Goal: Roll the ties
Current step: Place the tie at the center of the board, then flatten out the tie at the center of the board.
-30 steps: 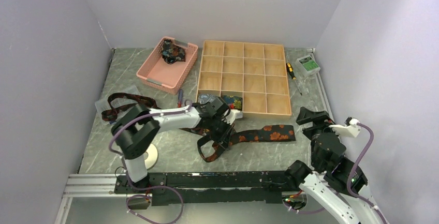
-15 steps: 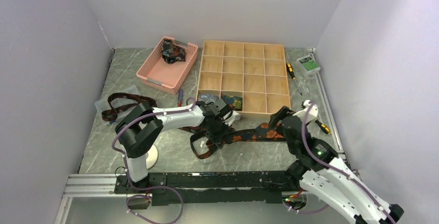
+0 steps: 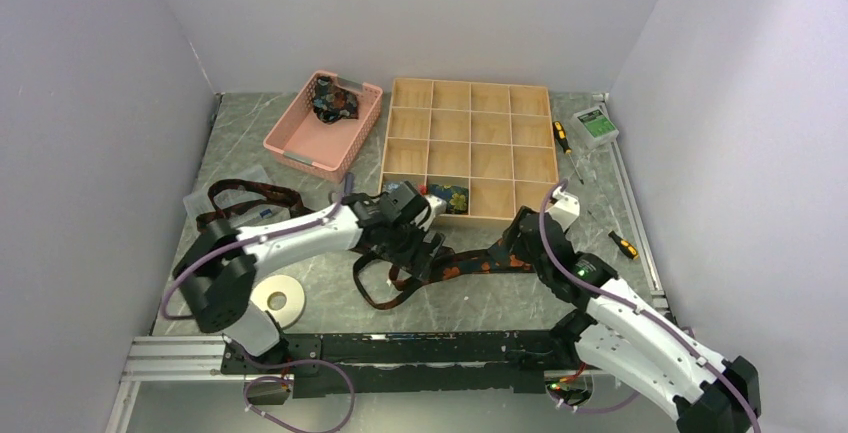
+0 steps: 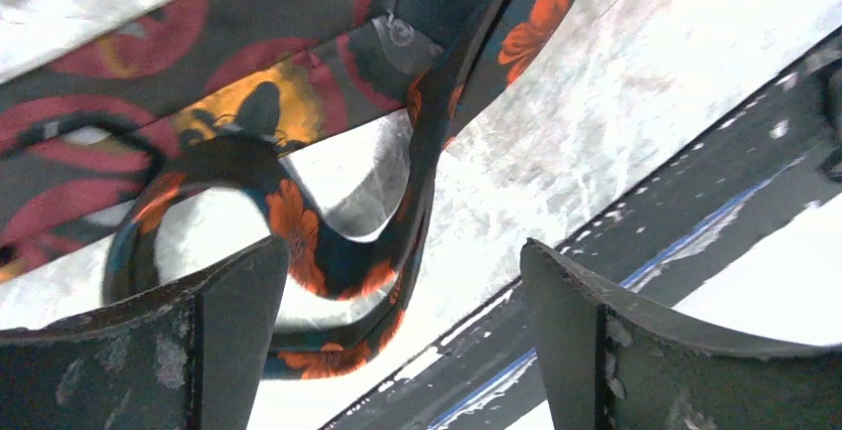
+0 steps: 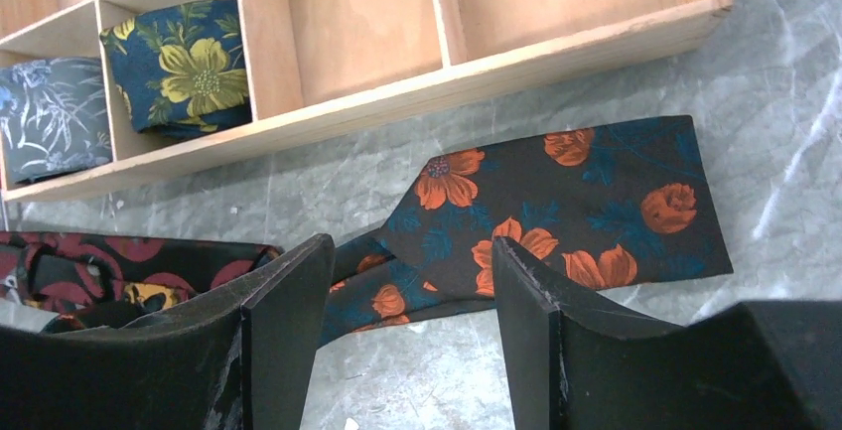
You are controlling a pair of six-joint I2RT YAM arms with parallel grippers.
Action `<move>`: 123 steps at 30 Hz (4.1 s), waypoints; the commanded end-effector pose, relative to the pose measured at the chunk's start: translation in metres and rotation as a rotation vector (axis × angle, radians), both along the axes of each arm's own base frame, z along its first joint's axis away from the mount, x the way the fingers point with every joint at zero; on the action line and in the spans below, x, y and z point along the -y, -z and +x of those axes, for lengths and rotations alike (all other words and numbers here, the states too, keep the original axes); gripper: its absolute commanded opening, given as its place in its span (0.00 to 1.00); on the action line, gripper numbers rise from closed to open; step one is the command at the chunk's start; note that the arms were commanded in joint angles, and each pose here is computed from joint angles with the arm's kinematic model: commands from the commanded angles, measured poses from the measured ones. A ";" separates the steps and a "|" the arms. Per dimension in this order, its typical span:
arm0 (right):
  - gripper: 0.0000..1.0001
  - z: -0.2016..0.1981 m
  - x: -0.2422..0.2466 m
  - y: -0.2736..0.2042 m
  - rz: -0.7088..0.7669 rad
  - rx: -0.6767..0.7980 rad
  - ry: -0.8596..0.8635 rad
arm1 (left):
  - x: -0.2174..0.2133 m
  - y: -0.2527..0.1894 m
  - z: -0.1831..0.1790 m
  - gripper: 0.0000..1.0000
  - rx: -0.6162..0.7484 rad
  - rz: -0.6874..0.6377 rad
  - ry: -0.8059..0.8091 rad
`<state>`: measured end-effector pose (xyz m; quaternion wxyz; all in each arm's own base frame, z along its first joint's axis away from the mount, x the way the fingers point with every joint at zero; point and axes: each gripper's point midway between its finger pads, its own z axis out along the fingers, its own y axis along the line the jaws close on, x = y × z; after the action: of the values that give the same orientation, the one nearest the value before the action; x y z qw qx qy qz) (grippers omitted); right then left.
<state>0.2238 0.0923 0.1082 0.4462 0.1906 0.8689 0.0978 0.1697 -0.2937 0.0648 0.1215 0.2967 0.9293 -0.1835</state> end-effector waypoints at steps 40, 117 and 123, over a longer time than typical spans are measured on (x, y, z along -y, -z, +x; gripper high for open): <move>0.57 -0.012 -0.119 -0.020 0.115 0.070 -0.625 | -0.118 0.037 0.012 0.45 0.171 0.087 -0.718; 0.79 0.026 0.005 -0.007 0.064 -0.072 -0.126 | -0.175 -0.055 0.045 0.93 -0.067 -0.045 -1.056; 0.75 0.027 0.009 -0.022 0.075 0.027 -0.093 | -0.171 -0.089 0.056 0.93 0.141 -0.149 -0.944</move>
<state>0.2436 0.0837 0.1166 0.4070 0.1565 0.8886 0.1423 0.2135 -0.1248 0.1269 0.1966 -0.2066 0.9466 -0.1501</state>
